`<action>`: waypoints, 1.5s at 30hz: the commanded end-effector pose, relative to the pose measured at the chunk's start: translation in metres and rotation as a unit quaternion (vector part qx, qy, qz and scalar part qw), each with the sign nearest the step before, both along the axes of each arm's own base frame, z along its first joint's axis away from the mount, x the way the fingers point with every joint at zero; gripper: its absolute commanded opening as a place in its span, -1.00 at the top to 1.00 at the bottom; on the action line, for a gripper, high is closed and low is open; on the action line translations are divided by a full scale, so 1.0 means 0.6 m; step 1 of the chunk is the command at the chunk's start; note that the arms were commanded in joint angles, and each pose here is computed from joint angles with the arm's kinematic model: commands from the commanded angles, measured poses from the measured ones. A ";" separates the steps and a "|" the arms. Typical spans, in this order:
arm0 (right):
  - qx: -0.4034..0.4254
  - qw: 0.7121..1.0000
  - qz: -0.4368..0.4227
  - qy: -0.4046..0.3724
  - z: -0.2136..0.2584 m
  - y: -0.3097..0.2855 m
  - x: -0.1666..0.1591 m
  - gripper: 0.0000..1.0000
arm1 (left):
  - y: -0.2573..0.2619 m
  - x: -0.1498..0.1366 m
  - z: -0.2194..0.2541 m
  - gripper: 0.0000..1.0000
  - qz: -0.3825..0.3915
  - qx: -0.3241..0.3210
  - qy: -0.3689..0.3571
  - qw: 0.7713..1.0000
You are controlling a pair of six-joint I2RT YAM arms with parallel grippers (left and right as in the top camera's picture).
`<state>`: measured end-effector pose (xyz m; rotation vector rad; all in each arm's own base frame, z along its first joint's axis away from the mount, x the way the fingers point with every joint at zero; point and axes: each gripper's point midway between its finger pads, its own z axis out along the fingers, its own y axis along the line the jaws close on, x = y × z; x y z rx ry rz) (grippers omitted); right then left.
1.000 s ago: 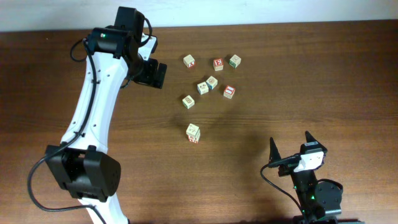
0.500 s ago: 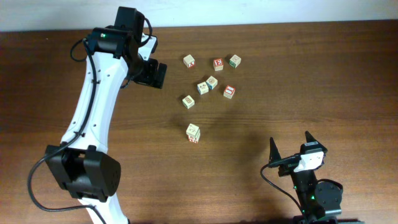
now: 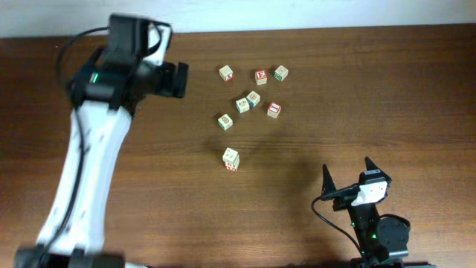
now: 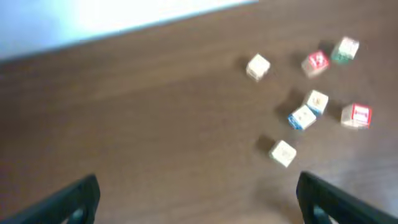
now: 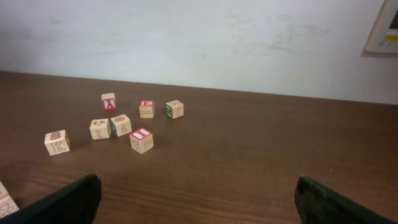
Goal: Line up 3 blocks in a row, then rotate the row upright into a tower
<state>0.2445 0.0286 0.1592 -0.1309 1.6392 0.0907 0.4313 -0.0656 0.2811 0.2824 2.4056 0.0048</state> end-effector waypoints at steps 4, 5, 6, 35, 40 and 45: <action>0.004 1.000 0.003 0.000 -0.003 0.001 0.000 -0.97 | 0.060 -0.103 -0.039 -0.98 0.026 -0.032 -0.095 0.995; 0.004 1.000 0.003 0.000 -0.003 0.001 0.000 -0.97 | 0.067 -0.117 -0.048 -0.99 0.029 -0.035 -0.112 0.993; 0.004 1.000 0.003 0.000 -0.003 0.001 0.000 -0.97 | 0.078 -0.138 -0.061 -0.98 0.036 -0.036 -0.137 0.989; 0.004 1.000 0.003 0.000 -0.003 0.001 0.000 -0.97 | 0.140 -0.313 -0.134 -0.98 0.067 0.019 -0.447 0.892; 0.004 1.000 0.003 0.000 -0.003 0.001 0.000 -0.97 | 0.141 -0.309 -0.194 -0.98 0.070 0.018 -0.393 0.917; 0.004 1.000 0.003 0.000 -0.003 0.001 0.000 -0.97 | 0.146 -0.311 -0.208 -0.98 0.078 0.021 -0.377 0.923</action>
